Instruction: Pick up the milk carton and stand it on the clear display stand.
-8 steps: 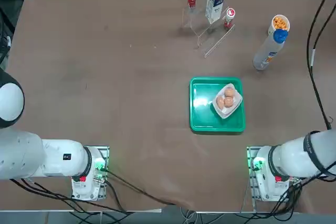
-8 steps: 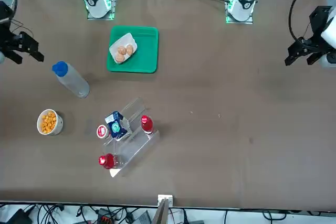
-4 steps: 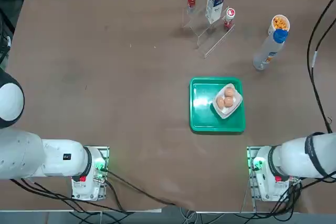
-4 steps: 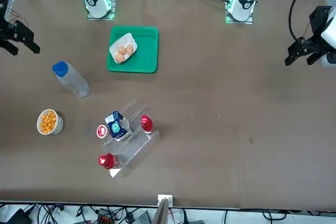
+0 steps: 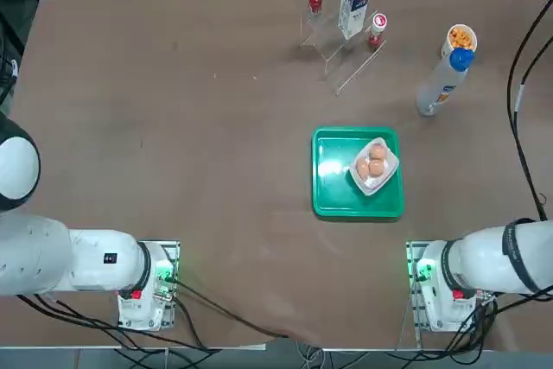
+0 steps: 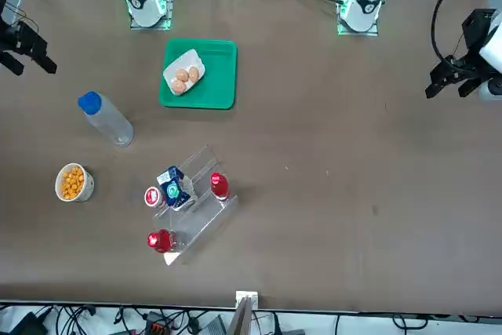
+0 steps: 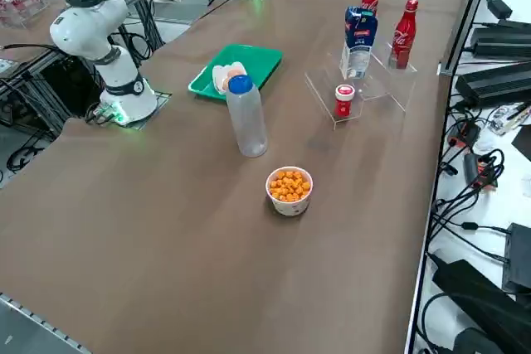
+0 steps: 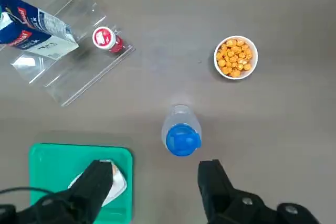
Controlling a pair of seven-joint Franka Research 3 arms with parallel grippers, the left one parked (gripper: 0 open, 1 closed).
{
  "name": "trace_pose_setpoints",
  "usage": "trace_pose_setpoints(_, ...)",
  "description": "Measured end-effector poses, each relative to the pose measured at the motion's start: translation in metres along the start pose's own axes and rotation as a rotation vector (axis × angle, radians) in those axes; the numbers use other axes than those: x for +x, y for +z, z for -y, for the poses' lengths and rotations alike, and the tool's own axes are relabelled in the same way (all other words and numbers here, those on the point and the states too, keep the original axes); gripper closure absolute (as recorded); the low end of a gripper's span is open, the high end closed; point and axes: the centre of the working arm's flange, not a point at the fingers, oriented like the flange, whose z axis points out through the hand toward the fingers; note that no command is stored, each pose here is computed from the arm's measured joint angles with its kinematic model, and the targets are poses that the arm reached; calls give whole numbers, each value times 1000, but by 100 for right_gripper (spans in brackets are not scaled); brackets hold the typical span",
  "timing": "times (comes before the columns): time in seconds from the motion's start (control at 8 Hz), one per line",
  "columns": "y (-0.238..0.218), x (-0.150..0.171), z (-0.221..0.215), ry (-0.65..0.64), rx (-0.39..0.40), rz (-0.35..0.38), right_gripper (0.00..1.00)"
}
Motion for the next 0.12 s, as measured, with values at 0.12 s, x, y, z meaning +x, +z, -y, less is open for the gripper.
trace_pose_setpoints(0.12, 1, -1, 3, 5, 0, 6, 0)
